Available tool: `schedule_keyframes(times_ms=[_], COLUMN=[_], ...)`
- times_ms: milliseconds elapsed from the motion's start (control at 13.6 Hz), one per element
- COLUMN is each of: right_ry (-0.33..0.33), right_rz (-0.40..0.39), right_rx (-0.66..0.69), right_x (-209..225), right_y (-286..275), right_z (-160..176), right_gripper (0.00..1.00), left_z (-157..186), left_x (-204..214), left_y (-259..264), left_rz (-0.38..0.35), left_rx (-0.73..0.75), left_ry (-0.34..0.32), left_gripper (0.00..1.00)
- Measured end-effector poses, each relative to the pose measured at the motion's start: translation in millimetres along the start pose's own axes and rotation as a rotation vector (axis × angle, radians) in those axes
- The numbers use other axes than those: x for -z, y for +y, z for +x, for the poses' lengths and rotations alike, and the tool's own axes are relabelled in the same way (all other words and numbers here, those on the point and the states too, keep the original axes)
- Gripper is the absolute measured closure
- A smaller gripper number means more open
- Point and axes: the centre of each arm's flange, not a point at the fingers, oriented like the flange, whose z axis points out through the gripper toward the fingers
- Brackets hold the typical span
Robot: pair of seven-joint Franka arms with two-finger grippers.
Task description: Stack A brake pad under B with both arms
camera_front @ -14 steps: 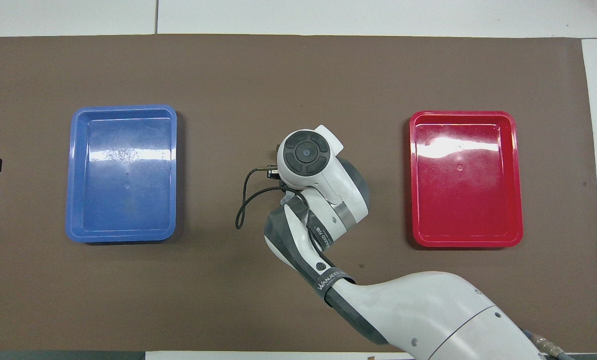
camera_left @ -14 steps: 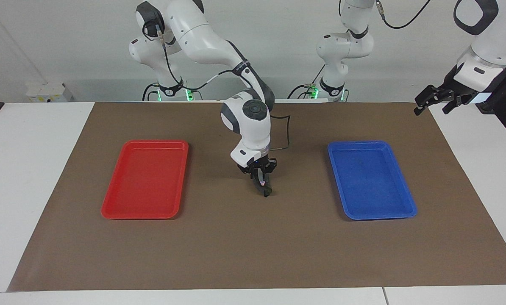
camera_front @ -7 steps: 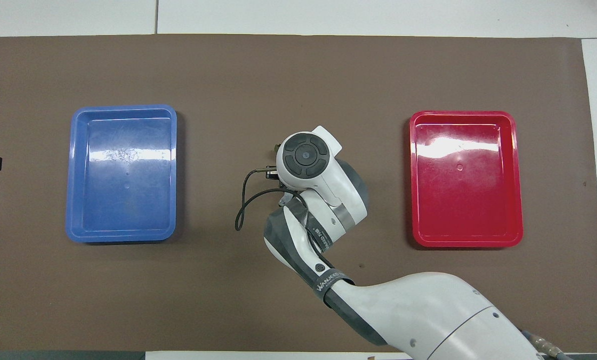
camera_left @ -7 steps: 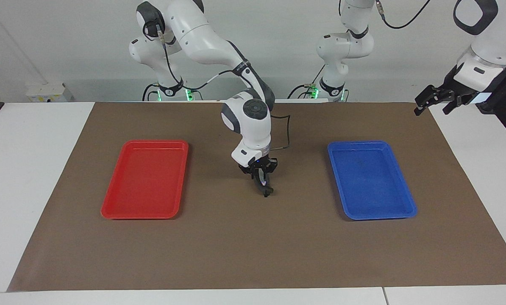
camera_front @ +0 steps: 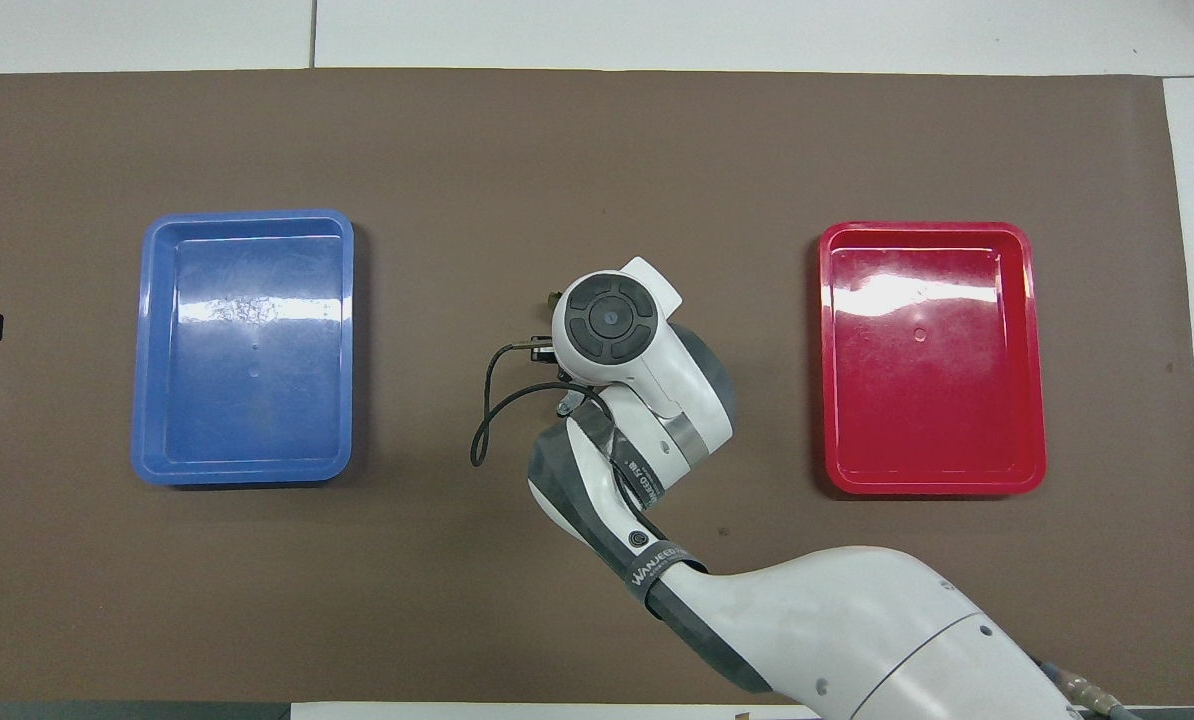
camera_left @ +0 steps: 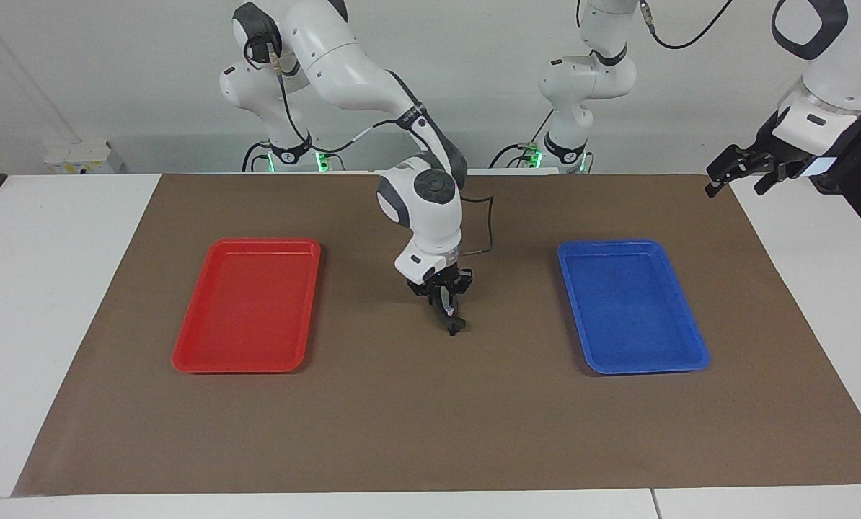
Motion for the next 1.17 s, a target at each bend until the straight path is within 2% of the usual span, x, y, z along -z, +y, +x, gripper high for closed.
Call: schedule_keyframes(times_ms=[147, 220, 513, 586, 880, 1173], right_ry=[0.016, 0.021, 0.025, 0.029, 0.054, 0.083], right_rz=[0.012, 0.016, 0.019, 0.022, 0.036, 0.042], right_rx=[0.000, 0.000, 0.000, 0.001, -0.006, -0.061], right_x=[-3, -4, -3, 1, 25, 62], right_y=[1, 1, 1, 0, -1, 30], right_z=[-1, -2, -2, 0, 9, 31], right_gripper=[0.56, 0.52, 0.08, 0.00, 0.00, 0.00], left_z=[0, 0, 0, 0, 0, 0], left_x=[0, 0, 0, 0, 0, 0], left_y=[0, 0, 0, 0, 0, 0], left_rz=[0.000, 0.000, 0.000, 0.000, 0.000, 0.000], left_rx=[0.000, 0.000, 0.000, 0.000, 0.000, 0.000], left_ry=[0.000, 0.000, 0.000, 0.000, 0.000, 0.000], left_gripper=[0.00, 0.00, 0.00, 0.00, 0.00, 0.00])
